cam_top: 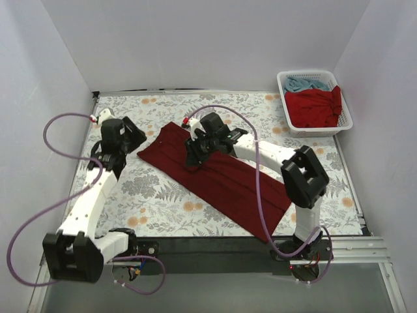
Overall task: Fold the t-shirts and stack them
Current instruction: Fold the tshirt
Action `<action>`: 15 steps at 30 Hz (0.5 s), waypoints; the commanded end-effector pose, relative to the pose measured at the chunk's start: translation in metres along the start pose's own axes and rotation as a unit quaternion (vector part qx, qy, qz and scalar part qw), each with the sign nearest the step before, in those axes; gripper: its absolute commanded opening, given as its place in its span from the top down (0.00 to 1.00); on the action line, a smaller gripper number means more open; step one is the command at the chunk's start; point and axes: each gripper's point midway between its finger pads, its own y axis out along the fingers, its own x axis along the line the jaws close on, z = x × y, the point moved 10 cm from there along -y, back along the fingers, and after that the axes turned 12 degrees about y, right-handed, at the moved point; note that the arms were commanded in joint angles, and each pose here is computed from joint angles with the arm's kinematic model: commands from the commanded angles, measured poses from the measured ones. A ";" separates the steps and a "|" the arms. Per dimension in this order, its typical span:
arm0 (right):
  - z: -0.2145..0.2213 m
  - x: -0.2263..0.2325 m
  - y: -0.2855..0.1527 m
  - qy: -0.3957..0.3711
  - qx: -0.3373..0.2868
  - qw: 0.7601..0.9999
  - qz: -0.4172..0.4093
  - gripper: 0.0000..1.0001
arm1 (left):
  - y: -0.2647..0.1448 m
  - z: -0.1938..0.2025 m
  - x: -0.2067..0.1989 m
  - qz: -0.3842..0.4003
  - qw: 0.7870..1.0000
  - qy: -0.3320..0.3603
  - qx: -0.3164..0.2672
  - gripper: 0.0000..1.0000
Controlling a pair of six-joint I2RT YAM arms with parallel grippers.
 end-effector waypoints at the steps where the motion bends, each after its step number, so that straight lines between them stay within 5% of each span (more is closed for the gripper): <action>1: -0.023 -0.002 0.032 -0.027 -0.021 0.997 -0.067 0.59 | -0.012 0.039 0.016 0.018 0.999 0.021 0.030 0.41; 8: -0.030 -0.031 0.094 -0.012 -0.015 0.997 -0.077 0.58 | -0.013 0.079 0.026 0.054 0.996 0.039 0.066 0.33; 15: -0.023 -0.097 0.118 0.035 -0.031 0.999 0.024 0.58 | -0.001 0.088 0.027 0.063 0.993 0.060 0.081 0.29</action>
